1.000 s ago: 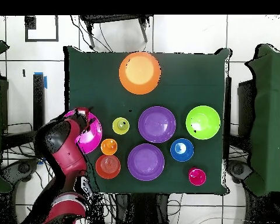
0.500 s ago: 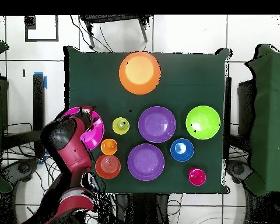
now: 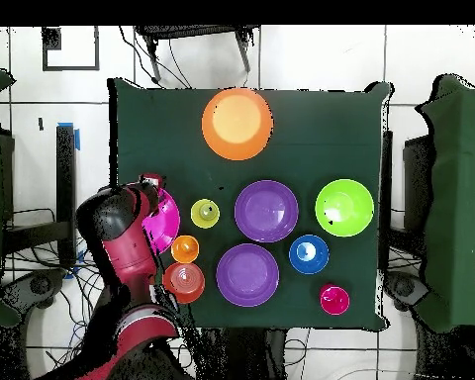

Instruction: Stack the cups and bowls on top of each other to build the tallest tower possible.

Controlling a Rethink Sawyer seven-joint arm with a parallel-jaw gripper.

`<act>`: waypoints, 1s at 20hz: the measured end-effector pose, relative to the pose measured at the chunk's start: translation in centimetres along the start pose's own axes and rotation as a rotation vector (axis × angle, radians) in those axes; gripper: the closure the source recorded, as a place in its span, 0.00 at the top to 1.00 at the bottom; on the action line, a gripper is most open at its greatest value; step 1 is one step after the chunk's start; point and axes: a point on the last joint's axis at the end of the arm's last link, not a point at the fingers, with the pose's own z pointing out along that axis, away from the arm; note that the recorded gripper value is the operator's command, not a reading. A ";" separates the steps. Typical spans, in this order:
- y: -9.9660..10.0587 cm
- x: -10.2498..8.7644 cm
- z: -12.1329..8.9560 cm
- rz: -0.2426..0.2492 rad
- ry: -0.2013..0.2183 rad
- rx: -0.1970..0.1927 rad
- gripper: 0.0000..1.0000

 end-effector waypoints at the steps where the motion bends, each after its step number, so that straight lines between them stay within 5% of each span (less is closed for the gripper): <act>1: 0.2 0.1 0.0 0.016 0.009 0.008 1.00; 7: 1.1 1.4 -0.7 0.161 0.096 0.103 1.00; 12: 0.9 2.4 -1.3 0.230 0.139 0.169 1.00; 13: 0.6 2.9 -1.5 0.248 0.143 0.193 0.00; 20: 0.1 3.8 -2.3 0.232 0.098 0.217 0.00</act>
